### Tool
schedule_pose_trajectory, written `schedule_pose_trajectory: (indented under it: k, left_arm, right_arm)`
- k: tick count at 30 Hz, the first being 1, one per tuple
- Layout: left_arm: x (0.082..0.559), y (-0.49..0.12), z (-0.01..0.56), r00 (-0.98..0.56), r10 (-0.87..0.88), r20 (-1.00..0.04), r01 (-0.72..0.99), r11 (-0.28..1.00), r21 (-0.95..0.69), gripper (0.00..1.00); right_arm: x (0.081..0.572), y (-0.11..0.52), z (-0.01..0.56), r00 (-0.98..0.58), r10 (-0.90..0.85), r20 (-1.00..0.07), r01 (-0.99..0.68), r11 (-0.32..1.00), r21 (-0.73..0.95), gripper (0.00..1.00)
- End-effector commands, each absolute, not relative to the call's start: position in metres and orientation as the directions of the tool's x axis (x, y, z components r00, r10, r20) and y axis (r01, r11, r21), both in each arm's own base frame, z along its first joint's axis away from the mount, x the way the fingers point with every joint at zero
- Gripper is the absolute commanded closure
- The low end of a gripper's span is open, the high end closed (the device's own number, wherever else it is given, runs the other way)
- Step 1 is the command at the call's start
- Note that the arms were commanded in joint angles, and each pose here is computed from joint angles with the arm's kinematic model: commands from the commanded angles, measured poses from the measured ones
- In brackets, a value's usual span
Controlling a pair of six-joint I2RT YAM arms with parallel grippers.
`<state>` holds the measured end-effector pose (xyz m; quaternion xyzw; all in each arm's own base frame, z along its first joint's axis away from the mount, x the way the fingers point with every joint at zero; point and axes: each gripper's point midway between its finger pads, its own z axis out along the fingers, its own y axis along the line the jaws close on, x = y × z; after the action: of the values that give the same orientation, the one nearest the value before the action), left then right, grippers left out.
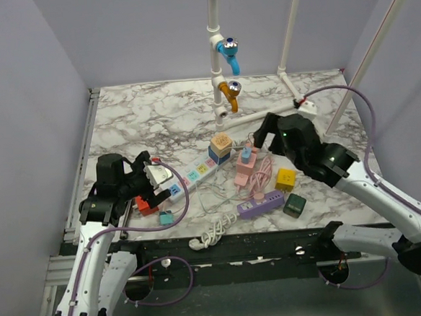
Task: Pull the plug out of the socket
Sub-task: Place the plug at the center of the board.
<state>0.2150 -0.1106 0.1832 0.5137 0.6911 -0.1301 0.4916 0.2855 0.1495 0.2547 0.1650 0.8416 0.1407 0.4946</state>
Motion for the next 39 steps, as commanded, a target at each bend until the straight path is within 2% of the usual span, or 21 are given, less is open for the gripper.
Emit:
schedule_pose_trajectory:
  k: [1, 3, 6, 12, 18, 28, 39]
  left_arm:
    - [0.217, -0.111, 0.186, 0.022, 0.585, -0.810, 0.831, 0.440, 0.340, 0.02]
    - [0.217, -0.112, 0.187, 0.020, 0.581, -0.814, 0.830, 0.444, 0.338, 0.01]
    - [0.219, -0.113, 0.193, 0.026, 0.554, -0.832, 0.815, 0.470, 0.338, 0.01]
    - [0.206, -0.121, 0.201, 0.115, 0.513, -0.851, 0.813, 0.444, 0.377, 0.01]
    - [0.204, -0.120, 0.203, 0.104, 0.521, -0.847, 0.812, 0.448, 0.375, 0.02]
    - [0.199, -0.121, 0.204, 0.109, 0.507, -0.855, 0.816, 0.446, 0.369, 0.01]
    - [0.200, -0.122, 0.209, 0.117, 0.493, -0.862, 0.808, 0.457, 0.371, 0.02]
  right_arm:
    - [0.286, 0.216, 0.283, -0.399, 0.175, -0.900, -0.126, 0.962, 0.243, 0.00]
    - [0.279, 0.250, 0.291, -0.376, 0.083, -0.923, -0.241, 0.953, 0.184, 0.00]
    - [0.287, 0.278, 0.282, -0.382, -0.025, -0.924, -0.288, 0.953, 0.094, 0.00]
    - [0.316, 0.313, 0.243, -0.414, -0.197, -0.889, -0.312, 0.948, -0.064, 0.00]
    - [0.337, 0.331, 0.200, -0.435, -0.319, -0.842, -0.308, 0.931, -0.193, 0.00]
    - [0.346, 0.317, 0.179, -0.426, -0.320, -0.846, -0.213, 0.944, -0.250, 0.00]
    - [0.323, 0.307, 0.151, -0.498, -0.210, -0.841, -0.204, 0.971, -0.122, 0.00]
